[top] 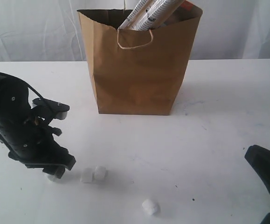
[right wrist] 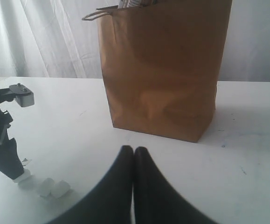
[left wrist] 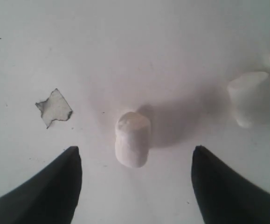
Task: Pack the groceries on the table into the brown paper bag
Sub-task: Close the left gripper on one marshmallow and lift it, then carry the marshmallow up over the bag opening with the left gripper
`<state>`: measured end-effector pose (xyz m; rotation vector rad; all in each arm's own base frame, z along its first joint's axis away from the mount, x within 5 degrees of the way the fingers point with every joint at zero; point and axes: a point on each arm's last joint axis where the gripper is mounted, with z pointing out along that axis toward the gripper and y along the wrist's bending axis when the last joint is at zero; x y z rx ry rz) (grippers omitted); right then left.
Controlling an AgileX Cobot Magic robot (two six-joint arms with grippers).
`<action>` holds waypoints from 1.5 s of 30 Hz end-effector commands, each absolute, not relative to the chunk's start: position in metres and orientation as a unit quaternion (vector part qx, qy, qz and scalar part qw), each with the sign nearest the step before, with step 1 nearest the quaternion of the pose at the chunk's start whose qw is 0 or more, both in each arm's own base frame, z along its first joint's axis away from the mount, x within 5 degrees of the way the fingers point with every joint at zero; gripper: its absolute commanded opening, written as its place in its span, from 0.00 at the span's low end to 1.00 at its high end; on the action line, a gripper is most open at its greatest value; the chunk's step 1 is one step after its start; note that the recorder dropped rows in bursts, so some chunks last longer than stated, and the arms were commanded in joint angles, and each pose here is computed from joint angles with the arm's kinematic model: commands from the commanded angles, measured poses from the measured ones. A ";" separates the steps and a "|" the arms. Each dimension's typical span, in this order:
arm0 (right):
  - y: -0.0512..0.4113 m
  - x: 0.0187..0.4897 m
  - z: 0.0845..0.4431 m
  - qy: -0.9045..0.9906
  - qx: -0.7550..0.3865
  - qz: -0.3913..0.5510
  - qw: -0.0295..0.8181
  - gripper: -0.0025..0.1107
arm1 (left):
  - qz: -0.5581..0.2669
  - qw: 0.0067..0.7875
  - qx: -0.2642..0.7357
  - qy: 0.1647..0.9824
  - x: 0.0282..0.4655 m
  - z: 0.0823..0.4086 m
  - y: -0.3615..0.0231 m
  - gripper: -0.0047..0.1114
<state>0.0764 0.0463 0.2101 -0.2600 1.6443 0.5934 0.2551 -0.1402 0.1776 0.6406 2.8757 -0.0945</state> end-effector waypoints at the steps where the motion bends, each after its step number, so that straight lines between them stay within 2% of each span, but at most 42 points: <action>1: 0.045 0.076 0.209 0.718 -0.110 0.259 0.637 0.02 | -0.034 0.094 0.207 0.973 0.254 0.171 -0.136 0.61; 16: 0.045 0.076 0.209 0.718 -0.110 0.259 0.637 0.02 | -0.037 0.059 0.231 0.970 0.256 0.144 -0.138 0.58; 18: 0.045 0.076 0.209 0.718 -0.110 0.259 0.637 0.02 | -0.037 0.064 0.235 0.969 0.258 0.140 -0.139 0.49; 20: 0.045 0.076 0.209 0.718 -0.110 0.259 0.637 0.02 | -0.038 0.073 0.245 0.966 0.260 0.140 -0.140 0.23; 22: 0.045 0.076 0.209 0.718 -0.110 0.259 0.637 0.02 | -0.037 0.086 0.267 0.959 0.260 0.144 -0.140 0.04; 24: 0.045 0.076 0.209 0.718 -0.110 0.259 0.637 0.02 | -0.045 0.128 0.274 0.952 0.265 0.168 -0.142 0.04; 28: 0.045 0.076 0.209 0.718 -0.110 0.259 0.637 0.02 | -0.056 0.293 0.266 0.917 0.289 0.256 -0.141 0.04; 33: 0.045 0.076 0.209 0.718 -0.110 0.259 0.637 0.02 | -0.052 0.423 0.256 0.867 0.318 0.321 -0.137 0.04; 39: 0.045 0.076 0.209 0.718 -0.110 0.259 0.637 0.02 | -0.063 0.512 0.218 0.829 0.353 0.361 -0.136 0.04; 45: 0.045 0.076 0.209 0.718 -0.110 0.259 0.637 0.02 | -0.069 0.559 0.209 0.799 0.384 0.378 -0.147 0.04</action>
